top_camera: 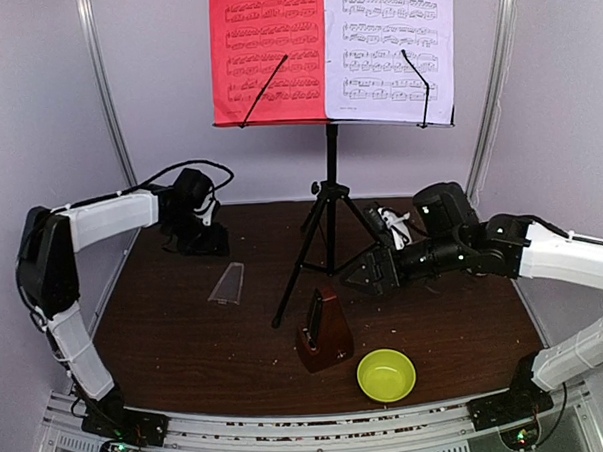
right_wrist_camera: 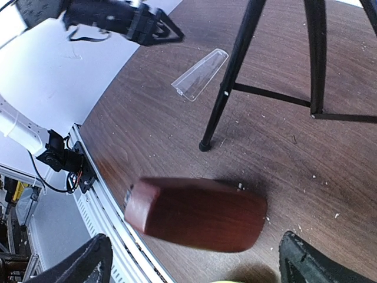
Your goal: Set up the instrument practice props
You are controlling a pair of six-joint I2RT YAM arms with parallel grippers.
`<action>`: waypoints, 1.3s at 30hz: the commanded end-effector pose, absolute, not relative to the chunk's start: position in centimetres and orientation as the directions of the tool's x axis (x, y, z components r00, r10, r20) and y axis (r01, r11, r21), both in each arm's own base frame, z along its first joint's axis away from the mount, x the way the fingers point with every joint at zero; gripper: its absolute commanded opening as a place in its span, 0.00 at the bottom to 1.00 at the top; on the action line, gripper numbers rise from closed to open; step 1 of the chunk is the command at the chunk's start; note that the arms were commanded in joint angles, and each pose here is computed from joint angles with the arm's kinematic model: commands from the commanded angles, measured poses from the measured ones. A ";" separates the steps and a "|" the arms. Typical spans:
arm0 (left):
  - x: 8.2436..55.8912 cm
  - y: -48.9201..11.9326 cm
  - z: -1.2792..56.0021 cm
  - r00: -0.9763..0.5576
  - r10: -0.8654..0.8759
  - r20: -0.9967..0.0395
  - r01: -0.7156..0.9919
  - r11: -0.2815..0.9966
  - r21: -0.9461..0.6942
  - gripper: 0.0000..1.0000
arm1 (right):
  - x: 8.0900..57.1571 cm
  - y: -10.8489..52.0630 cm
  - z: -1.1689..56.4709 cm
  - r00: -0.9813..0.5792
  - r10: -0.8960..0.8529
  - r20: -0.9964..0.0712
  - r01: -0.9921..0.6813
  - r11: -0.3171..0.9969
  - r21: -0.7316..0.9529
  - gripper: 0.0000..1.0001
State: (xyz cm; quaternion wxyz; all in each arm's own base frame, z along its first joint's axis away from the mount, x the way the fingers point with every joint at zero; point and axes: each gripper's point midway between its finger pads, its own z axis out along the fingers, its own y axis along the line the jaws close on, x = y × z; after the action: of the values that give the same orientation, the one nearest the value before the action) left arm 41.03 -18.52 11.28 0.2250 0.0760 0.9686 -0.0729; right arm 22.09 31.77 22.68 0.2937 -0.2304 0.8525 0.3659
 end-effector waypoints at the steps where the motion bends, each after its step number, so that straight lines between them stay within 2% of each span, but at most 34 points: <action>1: 39.3 -20.9 16.8 -0.739 0.089 -0.668 0.332 0.911 -0.245 0.62 | 20.5 29.2 19.4 -0.759 -0.181 -0.625 -0.560 0.672 0.485 0.96; 5: 34.2 -25.1 18.2 -0.616 0.182 -0.766 0.537 0.809 -0.240 0.56 | 19.1 28.3 16.6 -0.789 -0.169 -0.591 -0.528 0.678 0.511 0.88; 12: 28.0 -31.0 16.2 -0.582 0.242 -0.776 0.673 0.680 -0.292 0.43 | 18.2 29.0 12.7 -0.824 -0.197 -0.531 -0.500 0.692 0.521 0.72; 17: 26.2 -34.2 14.2 -0.604 0.271 -0.750 0.693 0.644 -0.325 0.39 | 17.9 30.0 11.7 -0.831 -0.202 -0.518 -0.496 0.692 0.525 0.62; 25: 25.1 -36.8 11.0 -0.641 0.314 -0.700 0.689 0.638 -0.345 0.37 | 18.7 31.6 11.4 -0.830 -0.199 -0.520 -0.498 0.683 0.534 0.53; 39: 24.6 -34.6 10.4 -0.643 0.335 -0.689 0.668 0.685 -0.290 0.36 | 20.5 32.8 10.2 -0.830 -0.192 -0.524 -0.480 0.724 0.495 0.44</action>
State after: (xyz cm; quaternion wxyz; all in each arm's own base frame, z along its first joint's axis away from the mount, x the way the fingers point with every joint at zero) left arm 24.20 -34.96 8.47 0.2756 0.2962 0.8737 -0.2699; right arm 18.86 31.89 9.10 0.1915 -0.1914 0.9053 0.3271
